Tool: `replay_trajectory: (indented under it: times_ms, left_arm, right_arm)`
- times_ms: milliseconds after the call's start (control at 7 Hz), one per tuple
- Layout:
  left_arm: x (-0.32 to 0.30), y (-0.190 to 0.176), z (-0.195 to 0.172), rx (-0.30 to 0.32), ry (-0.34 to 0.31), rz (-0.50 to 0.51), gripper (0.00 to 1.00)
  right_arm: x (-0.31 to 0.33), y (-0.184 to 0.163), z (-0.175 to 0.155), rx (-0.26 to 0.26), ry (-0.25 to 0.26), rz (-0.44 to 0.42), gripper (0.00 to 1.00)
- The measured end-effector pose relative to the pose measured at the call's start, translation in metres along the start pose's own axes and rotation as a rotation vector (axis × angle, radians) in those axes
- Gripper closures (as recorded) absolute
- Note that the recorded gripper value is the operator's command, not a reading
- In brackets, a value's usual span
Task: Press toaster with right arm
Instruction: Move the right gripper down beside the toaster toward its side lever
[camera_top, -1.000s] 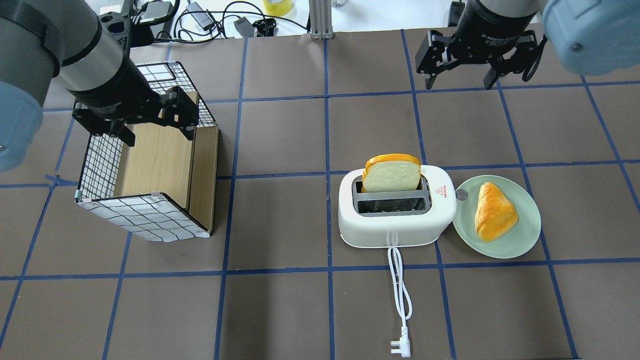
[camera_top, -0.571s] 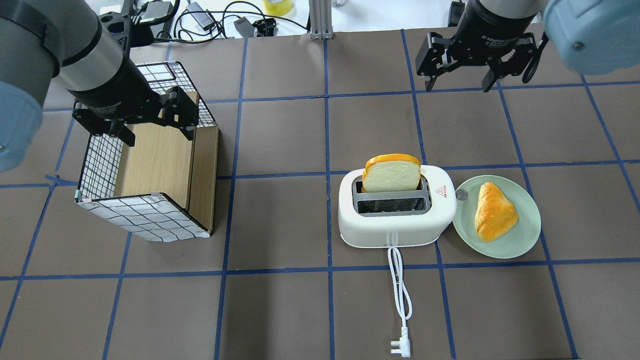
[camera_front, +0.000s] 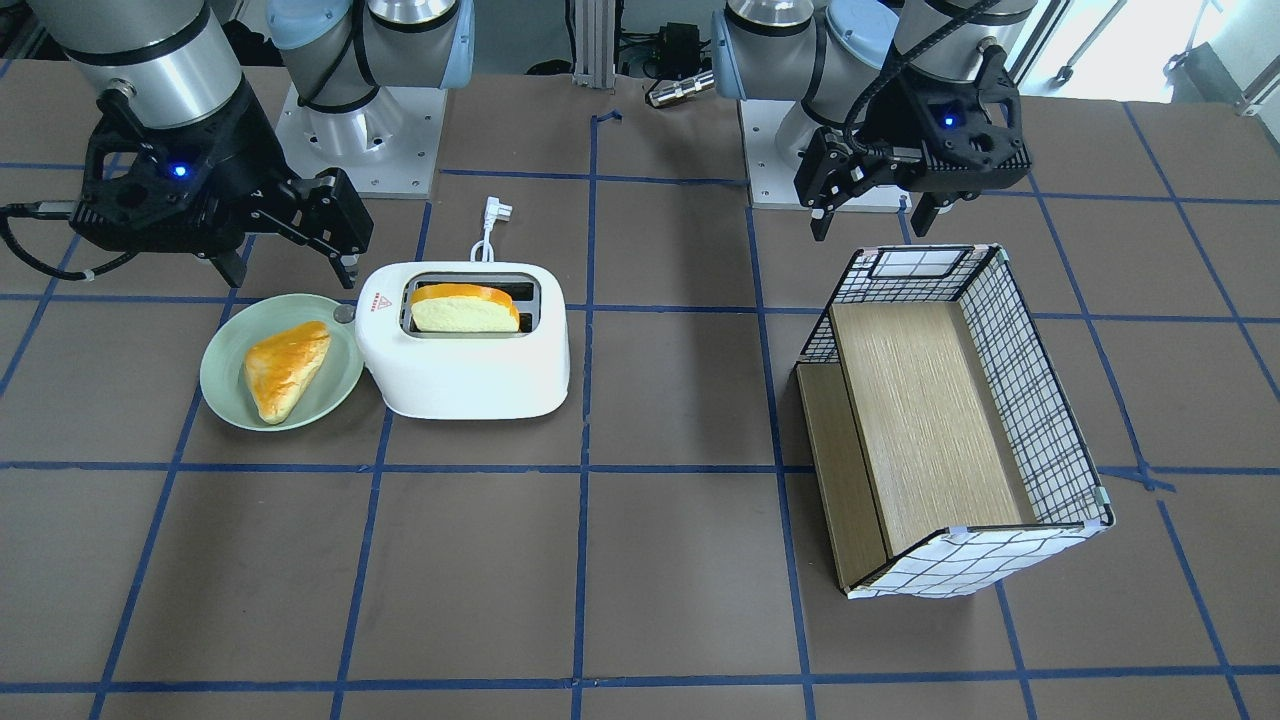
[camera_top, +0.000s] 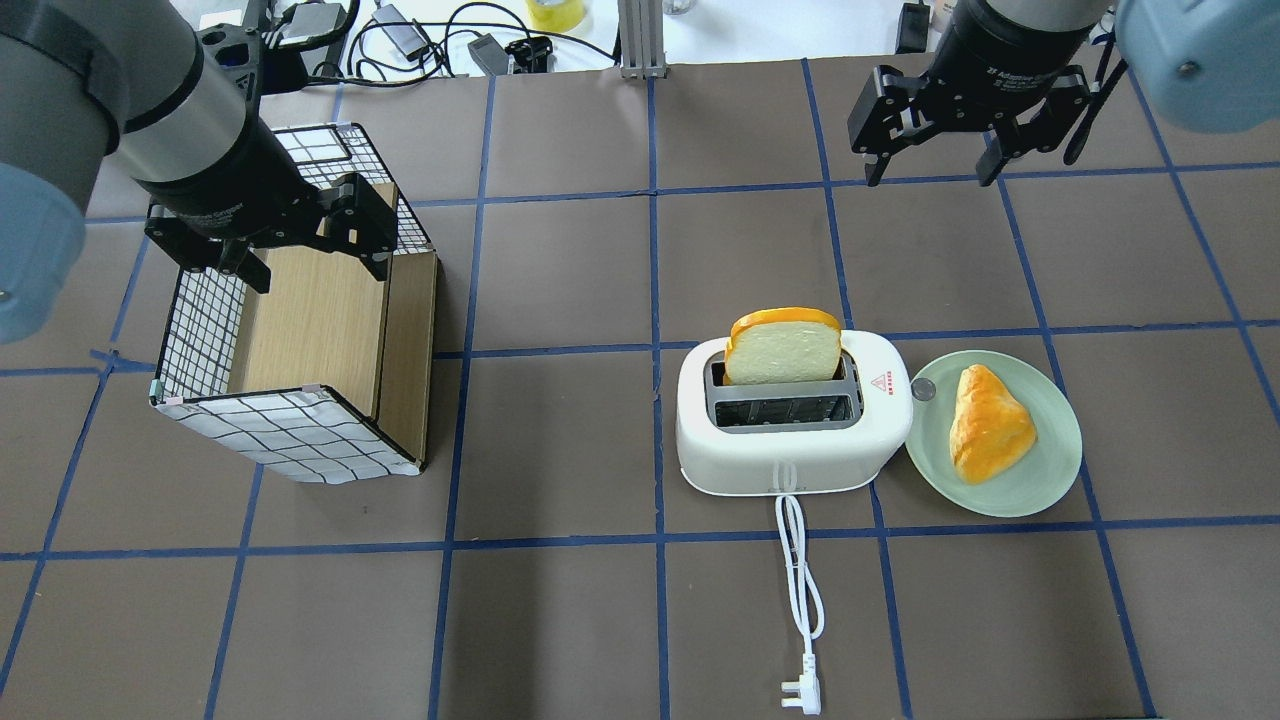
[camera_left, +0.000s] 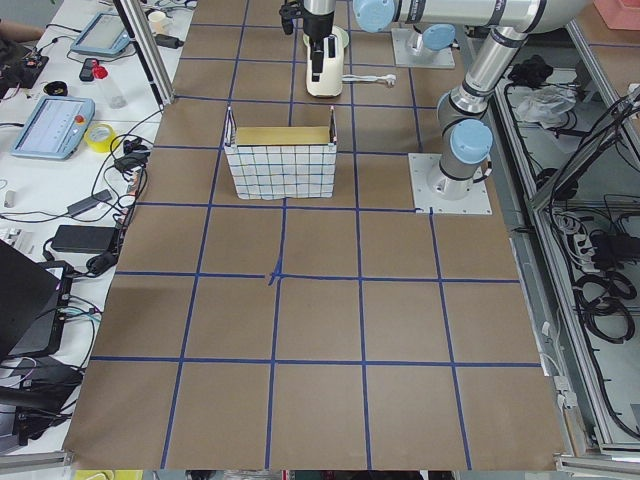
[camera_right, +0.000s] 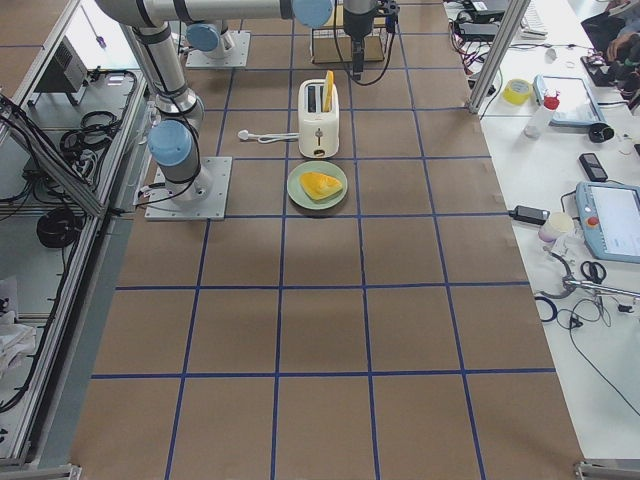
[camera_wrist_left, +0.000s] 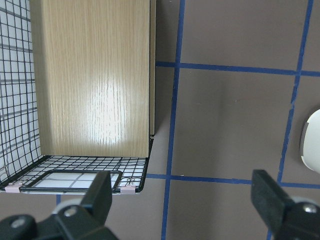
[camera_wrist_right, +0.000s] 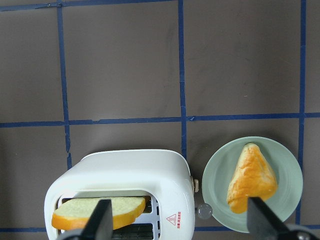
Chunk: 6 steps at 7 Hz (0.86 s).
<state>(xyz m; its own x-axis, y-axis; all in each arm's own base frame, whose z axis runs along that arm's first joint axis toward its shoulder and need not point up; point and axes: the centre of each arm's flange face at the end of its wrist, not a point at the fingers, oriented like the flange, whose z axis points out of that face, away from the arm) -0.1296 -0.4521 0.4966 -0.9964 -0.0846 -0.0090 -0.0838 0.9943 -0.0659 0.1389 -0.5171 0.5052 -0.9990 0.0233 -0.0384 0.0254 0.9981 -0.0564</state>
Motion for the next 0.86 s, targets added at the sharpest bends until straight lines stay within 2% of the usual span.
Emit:
replay_trajectory:
  times_ms: [143, 286, 429, 571, 857]
  left_arm:
    - [0.0, 0.0, 0.0, 0.0, 0.0, 0.0, 0.0]
    - [0.0, 0.0, 0.0, 0.0, -0.001, 0.0, 0.0]
    - [0.0, 0.0, 0.0, 0.0, 0.0, 0.0, 0.0]
    - [0.0, 0.0, 0.0, 0.0, 0.0, 0.0, 0.0]
    - [0.0, 0.0, 0.0, 0.0, -0.001, 0.0, 0.0]
  right_arm:
    - [0.001, 0.001, 0.001, -0.012, 0.0, 0.002, 0.8]
    - [0.003, 0.002, 0.004, -0.039, -0.006, 0.007, 1.0]
    - [0.008, 0.005, 0.009, -0.084, -0.03, 0.025, 1.0]
    - [0.023, 0.005, 0.014, -0.136, -0.089, 0.059, 1.0]
    - [0.073, 0.004, 0.031, -0.234, -0.259, 0.093, 1.0]
